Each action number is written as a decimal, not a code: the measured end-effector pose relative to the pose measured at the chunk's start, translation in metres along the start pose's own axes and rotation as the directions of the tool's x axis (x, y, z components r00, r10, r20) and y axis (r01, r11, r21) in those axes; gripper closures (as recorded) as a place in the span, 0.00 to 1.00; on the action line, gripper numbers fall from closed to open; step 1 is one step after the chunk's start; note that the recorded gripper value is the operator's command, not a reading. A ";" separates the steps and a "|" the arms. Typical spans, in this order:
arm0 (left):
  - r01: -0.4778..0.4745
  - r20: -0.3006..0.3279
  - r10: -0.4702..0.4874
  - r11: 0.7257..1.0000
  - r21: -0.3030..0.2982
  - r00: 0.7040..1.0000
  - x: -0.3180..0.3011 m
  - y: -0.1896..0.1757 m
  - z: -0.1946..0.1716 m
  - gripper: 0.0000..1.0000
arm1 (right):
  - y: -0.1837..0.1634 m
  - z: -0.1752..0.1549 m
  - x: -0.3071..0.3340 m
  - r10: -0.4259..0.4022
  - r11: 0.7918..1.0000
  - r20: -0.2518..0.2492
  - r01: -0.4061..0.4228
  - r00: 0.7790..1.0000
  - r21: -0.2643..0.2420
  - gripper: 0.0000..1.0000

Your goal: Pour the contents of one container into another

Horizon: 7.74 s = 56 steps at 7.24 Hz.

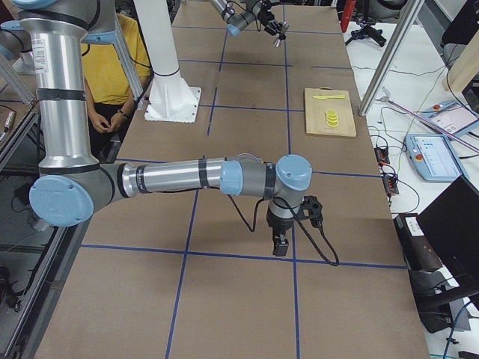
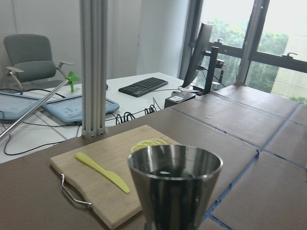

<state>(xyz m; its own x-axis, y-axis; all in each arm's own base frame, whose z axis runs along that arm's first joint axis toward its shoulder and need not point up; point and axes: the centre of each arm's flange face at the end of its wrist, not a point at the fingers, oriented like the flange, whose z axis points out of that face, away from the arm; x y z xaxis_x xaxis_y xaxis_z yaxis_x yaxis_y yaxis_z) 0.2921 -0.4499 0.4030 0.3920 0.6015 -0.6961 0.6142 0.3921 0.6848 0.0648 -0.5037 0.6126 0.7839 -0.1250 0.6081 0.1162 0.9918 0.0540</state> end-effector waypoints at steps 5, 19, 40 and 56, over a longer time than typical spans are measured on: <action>0.079 0.437 -0.083 0.996 0.027 0.896 0.007 0.033 0.015 1.00 | -0.001 -0.001 0.000 -0.001 1.000 -0.001 0.001 1.000 0.004 0.00; 0.001 0.754 -0.177 0.974 0.228 0.632 0.021 0.143 -0.025 1.00 | -0.001 -0.003 -0.001 -0.003 1.000 -0.003 0.003 1.000 0.008 0.00; 0.025 0.679 -0.099 0.993 0.118 0.727 0.063 0.235 -0.043 0.00 | 0.000 -0.001 0.000 -0.002 1.000 -0.004 0.002 1.000 0.004 0.00; -0.065 0.521 -0.143 0.931 0.360 0.841 0.070 0.113 -0.120 0.00 | 0.001 -0.002 -0.001 -0.002 1.000 -0.002 0.002 1.000 0.007 0.00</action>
<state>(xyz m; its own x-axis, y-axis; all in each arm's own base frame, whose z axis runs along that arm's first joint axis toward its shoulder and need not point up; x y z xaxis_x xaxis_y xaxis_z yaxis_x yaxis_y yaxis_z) 0.3066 -0.2797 0.4577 0.5991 0.0872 -0.7959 0.7926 0.0759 0.6049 0.0656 -0.5030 0.6104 0.7852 -0.1268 0.6061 0.1136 0.9917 0.0602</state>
